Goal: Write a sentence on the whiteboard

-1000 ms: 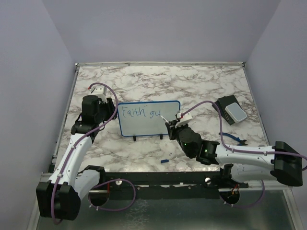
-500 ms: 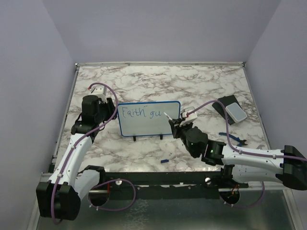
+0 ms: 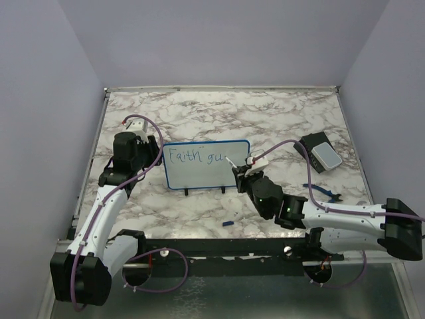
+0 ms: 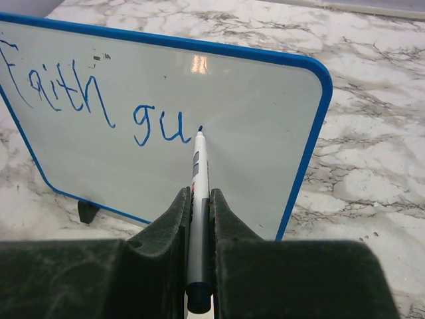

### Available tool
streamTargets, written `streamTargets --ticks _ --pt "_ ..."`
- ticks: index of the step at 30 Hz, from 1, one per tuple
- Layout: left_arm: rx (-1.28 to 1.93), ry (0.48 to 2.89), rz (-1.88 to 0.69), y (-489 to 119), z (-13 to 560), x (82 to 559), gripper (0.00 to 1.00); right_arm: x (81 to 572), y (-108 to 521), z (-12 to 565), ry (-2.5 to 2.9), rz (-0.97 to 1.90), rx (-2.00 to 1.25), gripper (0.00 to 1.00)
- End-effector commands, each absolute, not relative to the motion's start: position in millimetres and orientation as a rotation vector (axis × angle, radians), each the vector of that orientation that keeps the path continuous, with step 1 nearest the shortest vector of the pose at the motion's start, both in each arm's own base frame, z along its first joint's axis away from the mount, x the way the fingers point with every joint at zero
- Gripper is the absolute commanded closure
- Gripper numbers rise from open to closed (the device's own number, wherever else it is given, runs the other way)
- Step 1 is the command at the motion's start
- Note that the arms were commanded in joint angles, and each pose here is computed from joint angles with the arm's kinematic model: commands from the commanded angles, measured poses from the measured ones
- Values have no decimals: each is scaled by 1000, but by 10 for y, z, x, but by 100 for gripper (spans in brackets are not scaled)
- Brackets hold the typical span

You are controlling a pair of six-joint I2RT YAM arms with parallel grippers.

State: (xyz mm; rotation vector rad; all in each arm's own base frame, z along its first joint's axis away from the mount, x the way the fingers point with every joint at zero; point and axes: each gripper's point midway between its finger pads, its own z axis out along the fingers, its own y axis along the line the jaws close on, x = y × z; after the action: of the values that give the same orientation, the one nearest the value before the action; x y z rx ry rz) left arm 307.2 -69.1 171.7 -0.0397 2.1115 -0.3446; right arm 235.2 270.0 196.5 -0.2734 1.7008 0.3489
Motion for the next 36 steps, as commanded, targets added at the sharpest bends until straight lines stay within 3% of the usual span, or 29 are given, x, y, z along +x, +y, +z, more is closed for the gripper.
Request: streamTargets --ticks 1,15,25,36 --pt "-21 2097 -384 -756 1739 3044 54 2400 2631 1911 1716 300 -238 99" --pt "-19 2094 -383 -755 1745 3041 54 2313 2611 1718 1781 329 -250 99" --pt "-18 2094 -383 -756 1743 3042 54 2248 2717 2135 1658 468 -295 99" --pt "-18 2094 -386 -762 1745 3040 54 2362 2664 2265 1614 400 -238 99"
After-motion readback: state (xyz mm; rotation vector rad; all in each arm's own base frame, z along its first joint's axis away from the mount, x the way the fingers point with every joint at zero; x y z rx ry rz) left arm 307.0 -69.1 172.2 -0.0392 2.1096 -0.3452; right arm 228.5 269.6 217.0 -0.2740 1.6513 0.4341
